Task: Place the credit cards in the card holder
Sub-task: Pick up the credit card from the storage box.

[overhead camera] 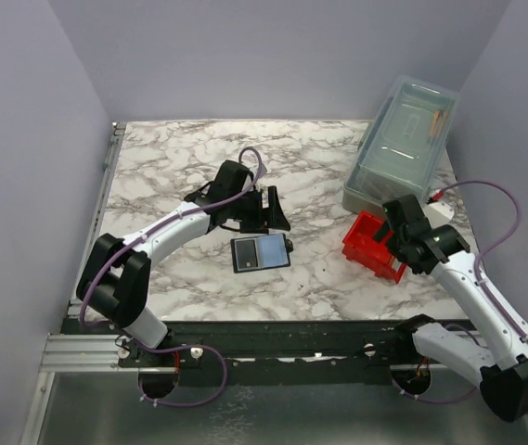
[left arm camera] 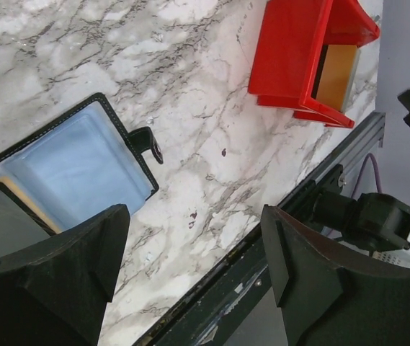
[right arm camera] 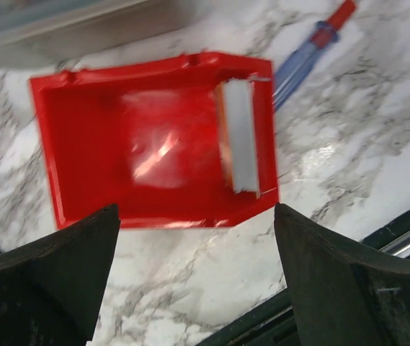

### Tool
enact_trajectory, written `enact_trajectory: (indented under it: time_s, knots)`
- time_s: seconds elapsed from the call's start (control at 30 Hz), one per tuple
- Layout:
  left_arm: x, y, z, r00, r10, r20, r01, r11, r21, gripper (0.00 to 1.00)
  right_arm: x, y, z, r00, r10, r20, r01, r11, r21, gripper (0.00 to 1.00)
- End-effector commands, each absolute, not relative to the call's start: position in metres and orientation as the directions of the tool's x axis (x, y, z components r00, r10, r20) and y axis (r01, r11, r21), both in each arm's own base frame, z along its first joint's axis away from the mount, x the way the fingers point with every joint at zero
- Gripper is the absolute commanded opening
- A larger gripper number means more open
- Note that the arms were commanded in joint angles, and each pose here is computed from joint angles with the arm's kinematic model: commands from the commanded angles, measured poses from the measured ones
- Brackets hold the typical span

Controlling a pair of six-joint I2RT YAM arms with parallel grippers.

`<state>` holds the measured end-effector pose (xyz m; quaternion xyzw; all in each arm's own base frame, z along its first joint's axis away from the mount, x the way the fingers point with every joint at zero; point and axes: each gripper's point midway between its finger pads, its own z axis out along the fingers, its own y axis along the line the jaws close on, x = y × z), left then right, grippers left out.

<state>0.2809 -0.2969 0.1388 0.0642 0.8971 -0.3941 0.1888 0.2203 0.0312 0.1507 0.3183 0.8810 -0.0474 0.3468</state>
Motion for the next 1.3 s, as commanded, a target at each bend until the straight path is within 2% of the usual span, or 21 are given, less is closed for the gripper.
enact_trajectory:
  time_s: [0.0,0.27,0.43,0.63,0.9,1.0,1.13,1.27]
  knots:
    - [0.271,-0.307,0.153,-0.911,0.015,-0.411,0.333,0.613,-0.717,0.80,0.229,-0.002,0.132,-0.468,0.604,-0.645,0.713,0.689,0.128,0.91]
    - [0.251,-0.320,0.159,-0.910,0.071,-0.409,0.374,0.566,-0.735,0.81,0.235,-0.022,0.078,-0.517,0.658,-0.547,0.770,0.637,0.037,0.87]
    - [0.244,-0.327,0.162,-0.907,0.092,-0.412,0.391,0.550,-0.738,0.81,0.240,-0.030,0.071,-0.550,0.618,-0.562,0.759,0.651,-0.027,0.82]
    - [0.241,-0.330,0.161,-0.906,0.102,-0.411,0.396,0.545,-0.739,0.81,0.237,-0.029,0.056,-0.588,0.626,-0.513,0.762,0.641,-0.092,0.81]
    - [0.240,-0.330,0.159,-0.908,0.105,-0.405,0.393,0.545,-0.740,0.81,0.226,-0.024,0.056,-0.564,0.665,-0.490,0.785,0.616,-0.068,0.80]
    - [0.240,-0.330,0.158,-0.908,0.107,-0.404,0.394,0.544,-0.741,0.82,0.223,-0.022,0.055,-0.562,0.675,-0.478,0.789,0.612,-0.062,0.77]
    - [0.239,-0.330,0.158,-0.909,0.110,-0.403,0.395,0.541,-0.743,0.82,0.220,-0.020,0.056,-0.556,0.687,-0.468,0.794,0.605,-0.056,0.63]
    - [0.238,-0.331,0.158,-0.910,0.113,-0.400,0.394,0.539,-0.744,0.82,0.219,-0.020,0.058,-0.549,0.695,-0.464,0.800,0.598,-0.053,0.59]
